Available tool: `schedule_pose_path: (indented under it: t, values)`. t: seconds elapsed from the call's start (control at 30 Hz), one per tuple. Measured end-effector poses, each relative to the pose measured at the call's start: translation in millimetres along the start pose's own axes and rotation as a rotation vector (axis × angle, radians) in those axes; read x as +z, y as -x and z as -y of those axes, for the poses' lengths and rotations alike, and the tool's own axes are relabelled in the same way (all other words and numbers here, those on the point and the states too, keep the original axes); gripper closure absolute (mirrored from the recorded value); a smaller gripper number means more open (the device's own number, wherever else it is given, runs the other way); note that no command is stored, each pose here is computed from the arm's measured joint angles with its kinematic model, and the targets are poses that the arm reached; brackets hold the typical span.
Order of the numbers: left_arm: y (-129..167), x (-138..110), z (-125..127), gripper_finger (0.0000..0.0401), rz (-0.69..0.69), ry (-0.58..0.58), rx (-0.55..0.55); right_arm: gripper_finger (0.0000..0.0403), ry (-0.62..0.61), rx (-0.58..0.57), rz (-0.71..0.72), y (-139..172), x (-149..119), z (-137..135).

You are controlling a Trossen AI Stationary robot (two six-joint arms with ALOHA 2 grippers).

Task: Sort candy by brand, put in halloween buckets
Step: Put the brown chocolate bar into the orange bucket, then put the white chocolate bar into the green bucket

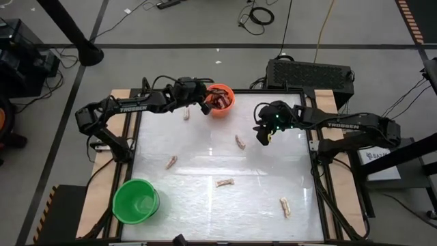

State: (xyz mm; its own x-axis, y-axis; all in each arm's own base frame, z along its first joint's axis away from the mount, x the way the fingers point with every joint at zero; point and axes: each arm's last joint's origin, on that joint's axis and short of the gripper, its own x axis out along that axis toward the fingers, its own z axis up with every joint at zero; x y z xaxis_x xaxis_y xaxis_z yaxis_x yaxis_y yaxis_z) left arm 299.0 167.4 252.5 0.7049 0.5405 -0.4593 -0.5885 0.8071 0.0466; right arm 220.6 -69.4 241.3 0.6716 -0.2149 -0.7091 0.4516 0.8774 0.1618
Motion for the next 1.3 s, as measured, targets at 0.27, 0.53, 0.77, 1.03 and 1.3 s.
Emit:
schedule_pose_path:
  t: [0.27,0.53,0.77,1.03,1.3]
  values:
    - [0.2,-0.6,1.3,0.034,-0.005,-0.001,-0.004,0.0266,0.004,0.026,-0.016,-9.6,-16.5,-5.8]
    - [12.7,4.8,-0.5,0.0286,-0.002,0.0,0.0,0.0266,-0.007,0.047,0.047,-22.5,-31.3,-3.1]
    - [64.0,8.0,2.5,0.0283,-0.113,-0.031,-0.055,0.0266,-0.021,0.067,0.087,-32.6,-48.0,-1.0]
    - [98.6,-38.9,27.6,0.0283,-0.169,-0.076,-0.162,0.0266,-0.051,0.083,0.252,-47.6,-63.7,-18.2]
    - [127.7,-58.4,30.8,0.0283,0.094,-0.058,-0.213,0.0266,-0.003,0.083,0.232,-76.4,-80.1,-42.2]
